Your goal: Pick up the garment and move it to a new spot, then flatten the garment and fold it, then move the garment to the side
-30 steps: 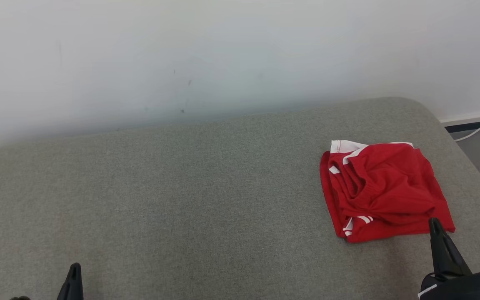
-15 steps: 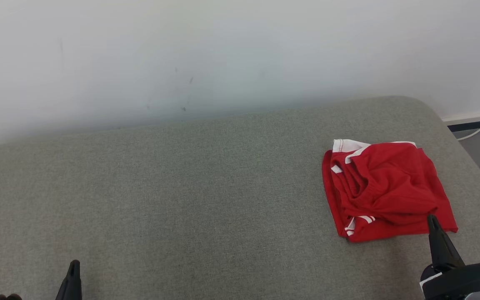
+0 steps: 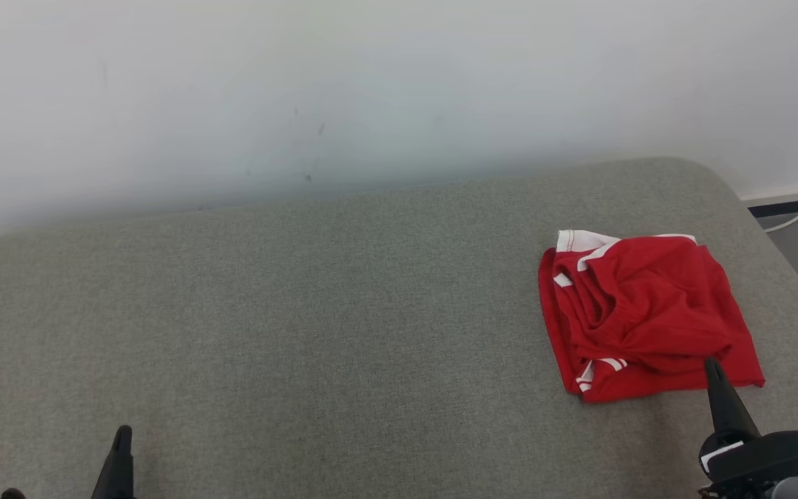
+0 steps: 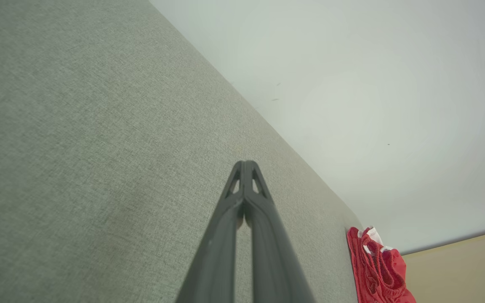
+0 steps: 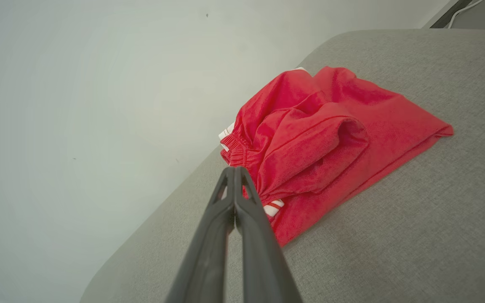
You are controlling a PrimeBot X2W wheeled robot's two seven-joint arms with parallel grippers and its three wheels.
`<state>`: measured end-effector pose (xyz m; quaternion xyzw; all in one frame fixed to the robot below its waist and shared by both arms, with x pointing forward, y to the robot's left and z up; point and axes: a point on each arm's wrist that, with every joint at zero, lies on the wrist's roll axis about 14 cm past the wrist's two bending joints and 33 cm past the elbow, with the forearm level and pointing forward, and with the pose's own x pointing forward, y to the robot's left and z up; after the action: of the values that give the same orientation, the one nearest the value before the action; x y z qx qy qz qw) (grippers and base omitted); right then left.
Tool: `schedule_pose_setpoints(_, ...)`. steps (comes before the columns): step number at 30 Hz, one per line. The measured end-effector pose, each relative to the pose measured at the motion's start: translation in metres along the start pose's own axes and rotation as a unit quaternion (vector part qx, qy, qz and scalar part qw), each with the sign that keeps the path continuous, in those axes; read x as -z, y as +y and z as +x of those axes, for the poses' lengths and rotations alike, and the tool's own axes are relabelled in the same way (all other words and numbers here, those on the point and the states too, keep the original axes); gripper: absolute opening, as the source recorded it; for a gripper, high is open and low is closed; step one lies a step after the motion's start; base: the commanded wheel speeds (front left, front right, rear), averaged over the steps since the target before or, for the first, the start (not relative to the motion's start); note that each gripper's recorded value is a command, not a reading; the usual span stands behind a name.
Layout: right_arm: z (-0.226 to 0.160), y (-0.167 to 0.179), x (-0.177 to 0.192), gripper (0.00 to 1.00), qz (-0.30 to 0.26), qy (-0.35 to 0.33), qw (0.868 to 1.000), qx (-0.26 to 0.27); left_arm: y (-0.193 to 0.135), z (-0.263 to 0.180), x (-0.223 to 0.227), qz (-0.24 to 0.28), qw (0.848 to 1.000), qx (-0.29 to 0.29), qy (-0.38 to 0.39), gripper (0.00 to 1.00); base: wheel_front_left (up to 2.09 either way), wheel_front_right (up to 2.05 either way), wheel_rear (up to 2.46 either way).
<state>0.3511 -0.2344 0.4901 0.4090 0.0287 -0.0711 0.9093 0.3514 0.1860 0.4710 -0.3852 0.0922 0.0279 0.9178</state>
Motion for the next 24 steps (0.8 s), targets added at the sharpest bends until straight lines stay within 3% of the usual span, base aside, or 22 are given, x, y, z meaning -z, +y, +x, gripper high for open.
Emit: schedule_pose_setpoints(24, 0.012, 0.003, 0.015, 0.0, 0.168, 0.025, 0.985, -0.002, 0.0, 0.011, -0.001, -0.178, 0.984, 0.012, 0.003, 0.0, 0.0, 0.0, 0.0)
